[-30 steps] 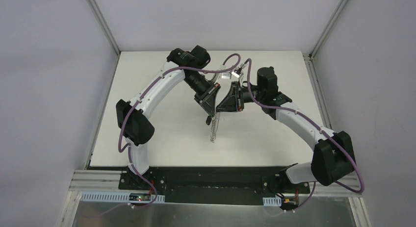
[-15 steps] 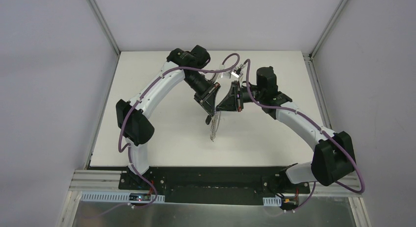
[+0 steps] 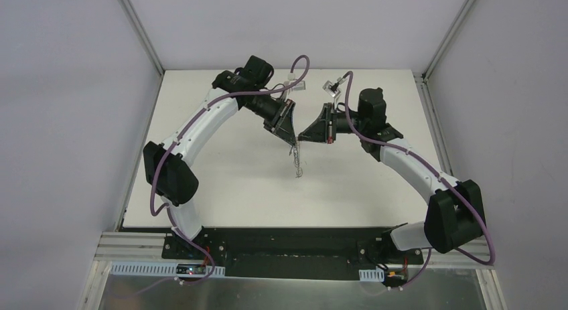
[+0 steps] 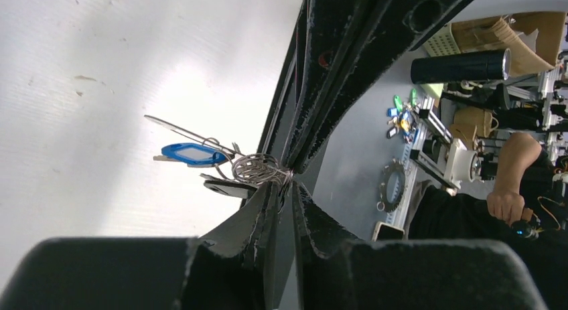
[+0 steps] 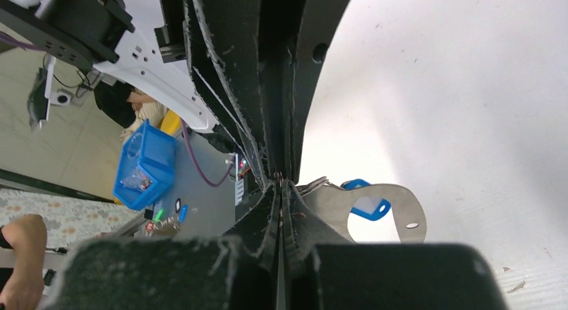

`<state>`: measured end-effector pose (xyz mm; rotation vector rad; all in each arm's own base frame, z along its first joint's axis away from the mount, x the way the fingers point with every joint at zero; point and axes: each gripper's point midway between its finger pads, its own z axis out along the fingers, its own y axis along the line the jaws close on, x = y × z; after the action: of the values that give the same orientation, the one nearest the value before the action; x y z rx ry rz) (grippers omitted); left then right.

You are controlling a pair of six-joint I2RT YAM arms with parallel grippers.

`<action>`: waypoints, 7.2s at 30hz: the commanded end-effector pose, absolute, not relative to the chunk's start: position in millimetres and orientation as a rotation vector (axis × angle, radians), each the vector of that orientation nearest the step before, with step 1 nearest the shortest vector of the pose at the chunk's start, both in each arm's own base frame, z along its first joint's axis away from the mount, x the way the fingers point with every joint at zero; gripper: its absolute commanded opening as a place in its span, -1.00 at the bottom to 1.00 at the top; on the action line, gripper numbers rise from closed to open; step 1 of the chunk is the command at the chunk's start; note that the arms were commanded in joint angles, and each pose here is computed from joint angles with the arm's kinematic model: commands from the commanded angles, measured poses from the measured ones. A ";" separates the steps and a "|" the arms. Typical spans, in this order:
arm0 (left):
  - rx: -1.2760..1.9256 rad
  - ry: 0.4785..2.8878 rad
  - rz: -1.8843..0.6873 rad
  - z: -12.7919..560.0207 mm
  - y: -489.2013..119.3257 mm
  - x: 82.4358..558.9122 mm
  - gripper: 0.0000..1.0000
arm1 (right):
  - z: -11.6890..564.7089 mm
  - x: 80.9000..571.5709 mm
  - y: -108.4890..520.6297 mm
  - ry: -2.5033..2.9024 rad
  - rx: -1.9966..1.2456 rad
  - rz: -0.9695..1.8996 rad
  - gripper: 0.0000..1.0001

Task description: Put the keys on the keyring

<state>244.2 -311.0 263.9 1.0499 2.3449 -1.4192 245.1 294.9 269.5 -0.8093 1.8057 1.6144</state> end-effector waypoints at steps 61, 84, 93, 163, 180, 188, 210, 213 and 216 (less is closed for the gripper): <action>1.262 2.423 -1.336 265.2 -310.2 219.3 -1.00 | 282.4 218.0 298.6 1.660 -1.002 1.660 -0.96; 1.008 2.234 -1.519 289.1 -319.9 250.7 -0.73 | 290.1 263.3 291.9 1.762 -0.655 1.640 -1.00; 0.990 2.257 -1.542 287.6 -321.9 251.4 -1.00 | 289.0 261.2 289.1 1.740 -0.686 1.626 -0.93; 0.949 2.310 -1.615 281.2 -322.2 252.0 -0.43 | 285.5 274.6 288.7 1.817 -0.572 1.605 -1.00; 0.874 2.252 -1.694 296.6 -313.4 260.2 -0.36 | 289.9 262.0 280.4 1.725 -0.689 1.624 -1.00; 0.883 2.234 -1.713 297.4 -314.2 259.8 -0.39 | 290.6 256.1 279.7 1.710 -0.731 1.636 -1.00; 1.315 1.833 -1.259 261.6 -304.7 244.5 -0.14 | 292.7 254.4 279.5 1.715 -0.725 1.670 -1.00; 1.358 1.769 -1.178 253.3 -308.7 247.0 -0.10 | 292.0 254.1 279.5 1.718 -0.723 1.676 -1.00; 1.401 1.699 -1.089 248.5 -311.9 250.4 -0.07 | 291.2 253.3 279.8 1.717 -0.726 1.678 -1.00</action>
<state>238.6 -306.9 236.5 1.3055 1.9179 -1.2629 259.7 282.4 274.5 -0.6576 1.8092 1.6778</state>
